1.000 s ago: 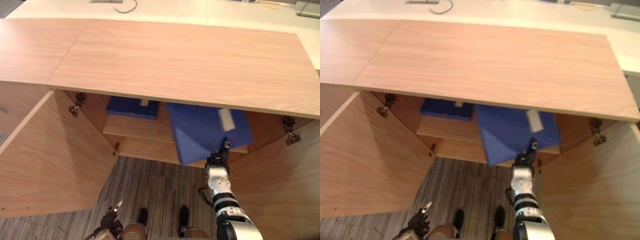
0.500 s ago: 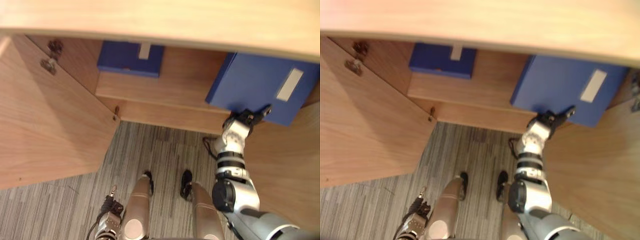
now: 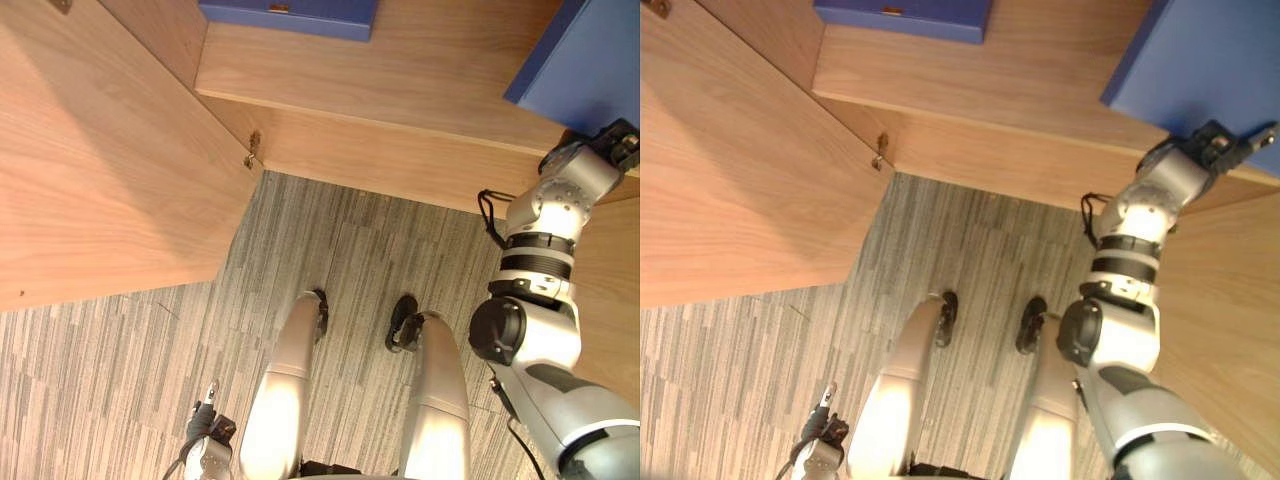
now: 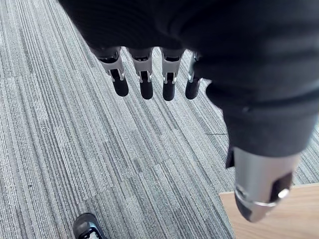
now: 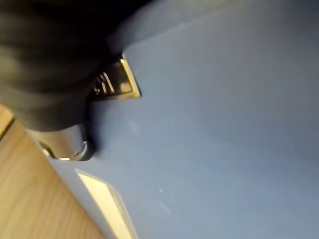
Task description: Walk over to the cabinet, pick up the folder, carry it to the office cabinet, place the folder inside the office cabinet, then close the office cabinet door
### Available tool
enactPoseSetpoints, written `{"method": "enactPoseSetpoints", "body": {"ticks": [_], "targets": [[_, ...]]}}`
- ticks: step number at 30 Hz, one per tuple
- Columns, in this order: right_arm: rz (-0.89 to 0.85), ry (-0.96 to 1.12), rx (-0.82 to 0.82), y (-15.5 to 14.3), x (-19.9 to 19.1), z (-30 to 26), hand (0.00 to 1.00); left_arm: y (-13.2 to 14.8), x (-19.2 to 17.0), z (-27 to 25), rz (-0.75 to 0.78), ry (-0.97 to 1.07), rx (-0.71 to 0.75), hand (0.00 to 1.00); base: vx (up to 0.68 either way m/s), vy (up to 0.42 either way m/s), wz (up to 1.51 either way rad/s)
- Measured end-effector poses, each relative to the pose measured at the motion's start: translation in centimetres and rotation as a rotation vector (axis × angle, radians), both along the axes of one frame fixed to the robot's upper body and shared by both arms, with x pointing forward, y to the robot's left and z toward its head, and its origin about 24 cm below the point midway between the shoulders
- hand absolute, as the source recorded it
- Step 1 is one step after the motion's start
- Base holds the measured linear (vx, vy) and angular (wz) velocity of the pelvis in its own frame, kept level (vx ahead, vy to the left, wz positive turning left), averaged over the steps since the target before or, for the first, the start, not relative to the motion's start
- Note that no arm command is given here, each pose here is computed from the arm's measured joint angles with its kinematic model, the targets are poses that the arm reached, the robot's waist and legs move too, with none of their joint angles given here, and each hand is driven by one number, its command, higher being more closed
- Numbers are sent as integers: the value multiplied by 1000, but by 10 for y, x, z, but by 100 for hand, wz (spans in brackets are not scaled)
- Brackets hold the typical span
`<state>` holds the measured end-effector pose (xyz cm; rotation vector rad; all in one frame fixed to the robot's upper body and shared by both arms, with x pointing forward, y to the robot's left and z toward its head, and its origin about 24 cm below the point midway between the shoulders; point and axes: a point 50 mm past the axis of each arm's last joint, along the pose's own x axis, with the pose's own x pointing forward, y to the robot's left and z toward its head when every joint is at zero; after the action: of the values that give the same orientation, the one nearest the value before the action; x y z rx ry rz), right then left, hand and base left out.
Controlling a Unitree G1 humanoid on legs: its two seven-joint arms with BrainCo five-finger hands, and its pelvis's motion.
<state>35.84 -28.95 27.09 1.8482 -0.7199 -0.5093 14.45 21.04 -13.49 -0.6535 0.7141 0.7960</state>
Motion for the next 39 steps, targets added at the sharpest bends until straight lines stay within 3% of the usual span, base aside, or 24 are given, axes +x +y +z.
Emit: {"method": "enactPoseSetpoints", "body": {"ticks": [5, 9, 10, 18, 23, 26, 31, 35, 39], "targets": [[18, 18, -41, -9, 2, 15, 100, 0, 8, 6, -27, -33, 17, 0, 39, 21, 7], [61, -10, -67, 1, 7, 35, 100, -11, 23, 14, -111, -83, 33, 0, 46, 25, -1], [60, -14, -84, 3, 7, 39, 0, -14, 27, 16, -132, -100, 38, 0, 49, 24, -2], [12, -83, -141, 7, 0, 68, 0, -17, 31, 19, -149, -108, 48, 0, 31, 4, 5], [-53, -39, -551, 14, -4, 97, 0, -13, 34, 23, -150, -130, 65, 0, 0, 0, 0], [-33, -6, -668, 21, 2, 103, 0, -11, 35, 24, -156, -140, 67, 0, 11, 9, -2], [52, 117, -1045, 55, 21, 109, 0, -8, 36, 26, -177, -165, 69, 0, 24, 18, -2], [144, 302, -1354, 84, 42, 92, 0, -1, 42, 33, -192, -202, 96, 0, 56, 29, -8], [199, 485, -1536, 90, 55, 63, 0, 0, 47, 39, -213, -236, 108, 0, 57, 41, -18]]}}
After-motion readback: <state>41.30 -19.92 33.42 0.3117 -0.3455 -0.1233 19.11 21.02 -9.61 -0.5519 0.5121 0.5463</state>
